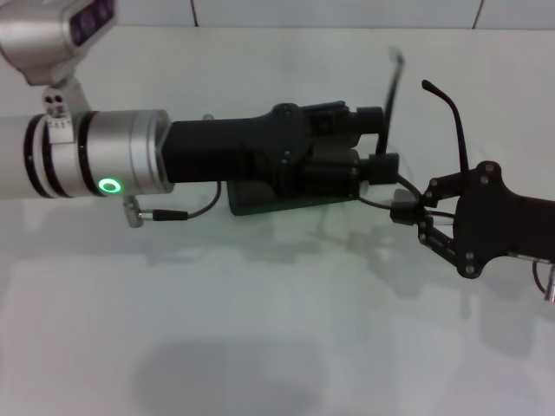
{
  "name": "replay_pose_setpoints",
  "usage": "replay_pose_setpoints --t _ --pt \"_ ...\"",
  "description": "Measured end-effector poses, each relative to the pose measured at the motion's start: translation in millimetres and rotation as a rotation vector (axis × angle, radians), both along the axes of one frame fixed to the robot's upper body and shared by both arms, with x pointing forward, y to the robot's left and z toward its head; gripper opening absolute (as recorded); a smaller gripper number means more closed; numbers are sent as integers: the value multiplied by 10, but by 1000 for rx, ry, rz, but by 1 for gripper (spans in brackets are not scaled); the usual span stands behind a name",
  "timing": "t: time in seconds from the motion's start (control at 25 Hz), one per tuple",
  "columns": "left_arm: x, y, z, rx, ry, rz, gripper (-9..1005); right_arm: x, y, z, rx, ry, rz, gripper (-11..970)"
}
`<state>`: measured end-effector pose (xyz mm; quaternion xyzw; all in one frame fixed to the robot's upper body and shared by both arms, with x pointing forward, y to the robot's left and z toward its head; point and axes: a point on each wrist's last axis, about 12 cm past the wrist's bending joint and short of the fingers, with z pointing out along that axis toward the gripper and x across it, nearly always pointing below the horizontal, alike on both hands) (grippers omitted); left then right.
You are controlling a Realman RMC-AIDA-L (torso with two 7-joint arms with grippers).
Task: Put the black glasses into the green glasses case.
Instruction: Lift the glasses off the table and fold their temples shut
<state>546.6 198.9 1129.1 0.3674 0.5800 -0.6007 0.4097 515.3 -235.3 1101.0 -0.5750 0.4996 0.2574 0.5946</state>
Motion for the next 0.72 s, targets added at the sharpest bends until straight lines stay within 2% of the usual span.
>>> replay_pose_setpoints --t 0.28,0.72 --pt "41 -68 44 8 41 -25 887 -31 11 -29 -1 -31 19 116" --pt "63 -198 31 99 130 -101 887 -58 29 -31 5 -61 39 116"
